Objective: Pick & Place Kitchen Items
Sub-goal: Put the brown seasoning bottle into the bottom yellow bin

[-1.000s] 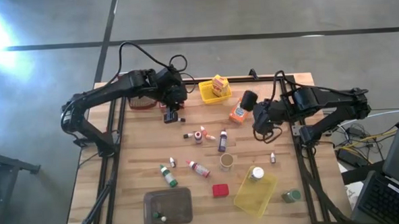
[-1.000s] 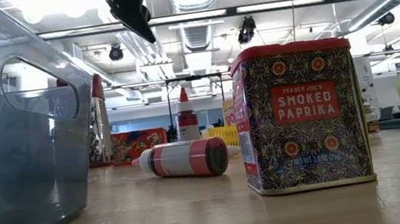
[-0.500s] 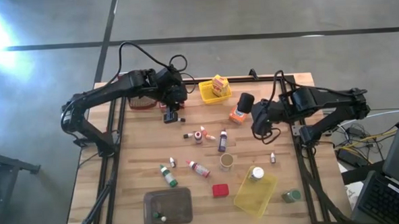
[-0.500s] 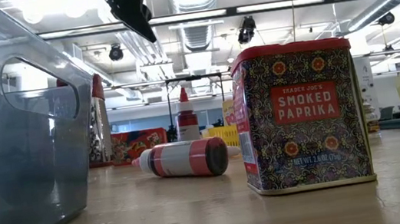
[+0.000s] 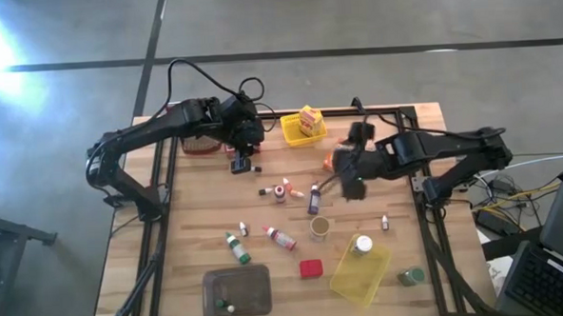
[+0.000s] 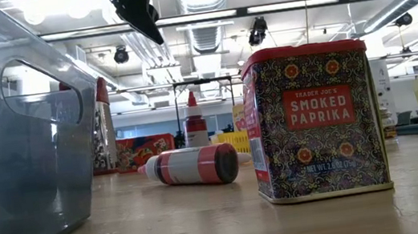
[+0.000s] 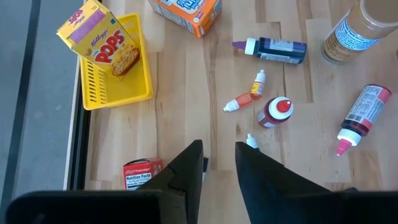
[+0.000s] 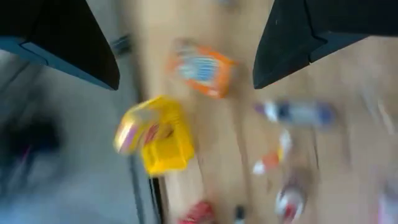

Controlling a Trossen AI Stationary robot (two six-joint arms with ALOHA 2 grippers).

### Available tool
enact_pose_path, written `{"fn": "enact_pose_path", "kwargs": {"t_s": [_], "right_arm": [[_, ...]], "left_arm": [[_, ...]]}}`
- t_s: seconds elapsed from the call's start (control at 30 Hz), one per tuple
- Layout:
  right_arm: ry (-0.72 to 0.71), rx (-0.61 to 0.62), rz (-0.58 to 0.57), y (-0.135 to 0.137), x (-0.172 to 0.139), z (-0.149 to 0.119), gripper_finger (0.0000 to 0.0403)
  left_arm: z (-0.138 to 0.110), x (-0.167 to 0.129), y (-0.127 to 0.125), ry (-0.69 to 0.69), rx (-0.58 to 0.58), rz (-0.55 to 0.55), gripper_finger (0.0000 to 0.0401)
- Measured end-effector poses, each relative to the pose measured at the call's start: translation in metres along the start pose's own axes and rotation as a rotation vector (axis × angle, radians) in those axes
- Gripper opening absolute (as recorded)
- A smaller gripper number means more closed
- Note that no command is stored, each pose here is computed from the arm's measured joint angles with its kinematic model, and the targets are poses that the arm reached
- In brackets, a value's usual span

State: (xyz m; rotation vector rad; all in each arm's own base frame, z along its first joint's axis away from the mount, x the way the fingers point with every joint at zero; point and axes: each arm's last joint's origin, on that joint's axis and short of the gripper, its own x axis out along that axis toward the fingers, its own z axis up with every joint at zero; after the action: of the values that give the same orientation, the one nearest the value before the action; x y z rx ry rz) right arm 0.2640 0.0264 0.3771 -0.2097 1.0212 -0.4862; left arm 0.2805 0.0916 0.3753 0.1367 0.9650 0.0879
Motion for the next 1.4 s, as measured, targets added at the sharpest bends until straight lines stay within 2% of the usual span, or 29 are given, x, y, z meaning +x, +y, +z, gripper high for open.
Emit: {"fn": "enact_pose_path", "kwargs": {"t_s": [0.07, 0.1, 0.17, 0.43, 0.67, 0.73, 0.87, 0.93, 1.0, 1.07, 1.17, 1.23, 1.4], "right_arm": [[0.012, 0.224, -0.005, 0.004, 0.005, 0.002, 0.0364], [0.01, 0.289, -0.006, 0.005, 0.007, 0.003, 0.0364], [0.011, 0.336, -0.007, 0.009, 0.012, 0.006, 0.0364], [0.056, 0.305, -0.016, 0.016, 0.02, 0.007, 0.0364], [0.159, 0.235, 0.069, 0.029, 0.031, 0.006, 0.0364], [0.229, 0.219, 0.026, 0.023, 0.035, 0.0, 0.0363], [0.359, 0.264, -0.164, -0.001, 0.04, -0.018, 0.035], [0.359, 0.317, -0.168, -0.01, 0.041, -0.023, 0.0341], [0.336, 0.347, -0.091, -0.013, 0.04, -0.025, 0.033], [0.295, 0.355, 0.05, -0.01, 0.039, -0.023, 0.032], [0.206, 0.314, 0.279, 0.007, 0.037, -0.015, 0.0305], [0.151, 0.272, 0.39, 0.019, 0.03, -0.011, 0.0296], [0.071, 0.206, 0.477, 0.048, 0.018, -0.007, 0.0282]], "left_arm": [[0.0, 0.0, 0.0, 0.0, -0.001, 0.0, 0.0099], [0.0, 0.0, 0.0, 0.0, -0.001, 0.0, 0.0099], [0.0, 0.0, 0.0, 0.0, -0.001, 0.0, 0.0099], [0.0, 0.0, 0.0, 0.0, -0.001, 0.0, 0.0099], [0.0, 0.0, 0.0, 0.0, -0.002, 0.0, 0.0099], [0.0, 0.0, 0.0, 0.0, -0.002, 0.0, 0.0099], [0.0, 0.0, 0.0, 0.0, -0.002, 0.0, 0.0101], [0.0, 0.0, 0.0, 0.0, -0.002, 0.0, 0.0101], [0.0, 0.0, 0.0, 0.001, -0.003, 0.0, 0.0101], [0.0, 0.0, 0.0, 0.0, -0.002, 0.0, 0.0101], [0.0, 0.0, 0.0, -0.001, -0.002, 0.0, 0.0099], [0.0, 0.0, 0.0, 0.0, -0.003, 0.0, 0.0099], [0.0, 0.0, 0.0, 0.0, -0.003, 0.0, 0.0101]]}}
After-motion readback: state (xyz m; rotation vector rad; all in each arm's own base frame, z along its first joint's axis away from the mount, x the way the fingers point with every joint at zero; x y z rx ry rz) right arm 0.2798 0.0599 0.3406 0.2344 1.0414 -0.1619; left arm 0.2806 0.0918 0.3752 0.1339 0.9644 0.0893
